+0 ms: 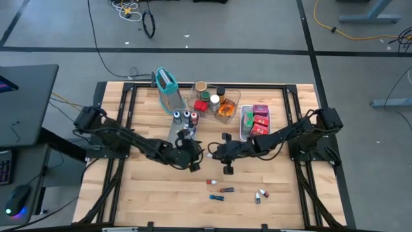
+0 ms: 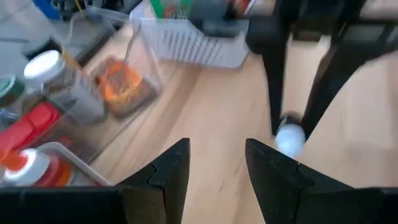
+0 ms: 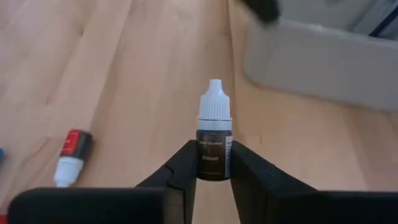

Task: Pick & Place Kitchen Items
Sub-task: Put the small brown food coloring bottle into the gray bin

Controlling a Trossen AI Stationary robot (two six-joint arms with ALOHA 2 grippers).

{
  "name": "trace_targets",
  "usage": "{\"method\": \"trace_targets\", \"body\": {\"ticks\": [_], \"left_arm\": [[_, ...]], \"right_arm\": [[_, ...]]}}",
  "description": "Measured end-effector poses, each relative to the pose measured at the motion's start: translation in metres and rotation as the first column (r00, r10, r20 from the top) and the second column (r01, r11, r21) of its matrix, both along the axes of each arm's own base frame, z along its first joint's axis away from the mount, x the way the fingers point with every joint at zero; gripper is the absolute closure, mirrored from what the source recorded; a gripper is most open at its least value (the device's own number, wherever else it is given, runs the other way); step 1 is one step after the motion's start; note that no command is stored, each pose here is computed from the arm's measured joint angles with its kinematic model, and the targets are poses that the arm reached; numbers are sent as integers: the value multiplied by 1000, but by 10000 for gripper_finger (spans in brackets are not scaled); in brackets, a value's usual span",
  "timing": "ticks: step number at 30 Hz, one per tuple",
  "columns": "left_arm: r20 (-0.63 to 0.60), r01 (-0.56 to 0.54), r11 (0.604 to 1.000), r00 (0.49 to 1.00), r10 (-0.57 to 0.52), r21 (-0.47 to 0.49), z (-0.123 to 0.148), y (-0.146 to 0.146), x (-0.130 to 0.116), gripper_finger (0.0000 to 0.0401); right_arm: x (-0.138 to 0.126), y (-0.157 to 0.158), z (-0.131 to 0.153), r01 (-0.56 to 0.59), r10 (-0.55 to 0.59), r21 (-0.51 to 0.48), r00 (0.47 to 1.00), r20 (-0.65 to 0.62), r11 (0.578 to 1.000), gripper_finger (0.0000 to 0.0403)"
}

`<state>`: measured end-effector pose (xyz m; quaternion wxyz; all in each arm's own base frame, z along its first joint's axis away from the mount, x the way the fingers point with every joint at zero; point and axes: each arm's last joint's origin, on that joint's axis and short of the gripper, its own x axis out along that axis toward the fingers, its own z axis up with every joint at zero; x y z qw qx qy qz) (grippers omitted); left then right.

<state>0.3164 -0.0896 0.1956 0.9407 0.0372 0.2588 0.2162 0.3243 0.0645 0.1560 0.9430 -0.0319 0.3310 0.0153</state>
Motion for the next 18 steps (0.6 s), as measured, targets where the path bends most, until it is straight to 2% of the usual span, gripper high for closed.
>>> {"method": "trace_targets", "body": {"ticks": [4, 8, 18], "left_arm": [[0, 110, 994, 994, -110, -10, -9, 4, 13, 237], [4, 239, 970, 971, -239, -33, -9, 4, 19, 237], [-22, 223, 975, 975, -223, -5, -12, 6, 18, 237]], "right_arm": [[4, -8, 3, -8, 9, -14, 999, 36, 1000, 317], [5, -11, 3, -25, 27, -47, 999, 42, 999, 317], [7, -11, 6, -63, 67, -63, 995, 78, 996, 317]]}}
